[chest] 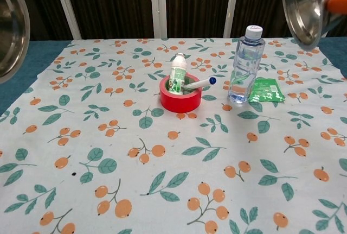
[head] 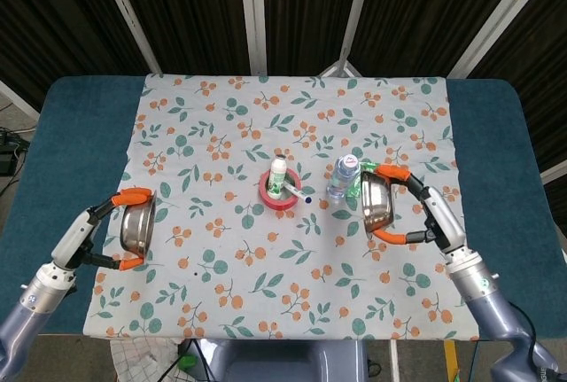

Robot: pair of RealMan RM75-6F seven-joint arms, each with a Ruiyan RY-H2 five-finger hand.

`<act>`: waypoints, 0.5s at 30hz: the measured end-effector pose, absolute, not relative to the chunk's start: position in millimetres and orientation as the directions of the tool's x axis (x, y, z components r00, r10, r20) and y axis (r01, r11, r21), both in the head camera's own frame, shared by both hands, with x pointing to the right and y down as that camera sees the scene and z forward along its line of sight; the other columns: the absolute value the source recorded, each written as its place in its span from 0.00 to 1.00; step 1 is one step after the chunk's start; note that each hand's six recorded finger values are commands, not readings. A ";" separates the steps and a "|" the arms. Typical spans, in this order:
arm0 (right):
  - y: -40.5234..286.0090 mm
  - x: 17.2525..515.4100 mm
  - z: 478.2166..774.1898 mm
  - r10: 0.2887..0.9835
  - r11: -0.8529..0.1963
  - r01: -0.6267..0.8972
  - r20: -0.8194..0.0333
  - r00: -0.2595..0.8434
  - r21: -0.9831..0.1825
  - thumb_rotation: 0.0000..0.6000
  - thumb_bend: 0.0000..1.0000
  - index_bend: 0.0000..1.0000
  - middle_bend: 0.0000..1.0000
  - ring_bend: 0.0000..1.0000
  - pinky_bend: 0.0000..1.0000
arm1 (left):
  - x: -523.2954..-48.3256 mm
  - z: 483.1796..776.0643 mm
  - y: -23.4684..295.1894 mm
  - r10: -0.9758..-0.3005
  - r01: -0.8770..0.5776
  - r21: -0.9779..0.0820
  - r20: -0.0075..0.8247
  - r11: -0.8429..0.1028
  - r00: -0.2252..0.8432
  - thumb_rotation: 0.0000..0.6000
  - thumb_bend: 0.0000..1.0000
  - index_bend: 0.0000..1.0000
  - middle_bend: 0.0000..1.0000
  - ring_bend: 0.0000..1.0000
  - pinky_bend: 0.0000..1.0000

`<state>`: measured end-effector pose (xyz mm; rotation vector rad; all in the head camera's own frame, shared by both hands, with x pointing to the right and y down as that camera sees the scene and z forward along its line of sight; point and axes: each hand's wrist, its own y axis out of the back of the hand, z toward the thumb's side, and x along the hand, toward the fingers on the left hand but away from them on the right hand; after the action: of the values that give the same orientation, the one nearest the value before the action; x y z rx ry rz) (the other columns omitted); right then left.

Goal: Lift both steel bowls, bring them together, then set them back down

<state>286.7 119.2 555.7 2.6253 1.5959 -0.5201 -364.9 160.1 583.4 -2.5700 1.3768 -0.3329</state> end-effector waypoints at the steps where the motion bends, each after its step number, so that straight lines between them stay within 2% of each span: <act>1: 117.4 285.0 551.8 0.856 -0.482 0.868 -0.278 0.437 -0.121 1.00 0.17 0.53 0.29 0.41 0.15 | -363.5 583.5 160.1 -0.839 -0.794 -0.282 0.091 -0.539 0.537 1.00 0.07 0.29 0.26 0.20 0.31; 5: 113.3 274.6 538.2 0.836 -0.525 0.849 -0.215 0.505 -0.050 1.00 0.17 0.53 0.29 0.41 0.15 | -355.1 584.5 160.4 -0.850 -0.816 -0.258 0.045 -0.518 0.525 1.00 0.07 0.29 0.26 0.20 0.31; 15: 111.3 249.3 535.8 0.822 -0.560 0.826 -0.166 0.545 -0.062 1.00 0.17 0.54 0.29 0.41 0.15 | -324.3 585.7 154.0 -0.842 -0.830 -0.199 -0.033 -0.522 0.538 1.00 0.07 0.29 0.27 0.20 0.31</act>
<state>249.3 111.3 535.8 2.7405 1.4618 -0.2751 -324.3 154.0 585.7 -2.5830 1.4213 -0.0992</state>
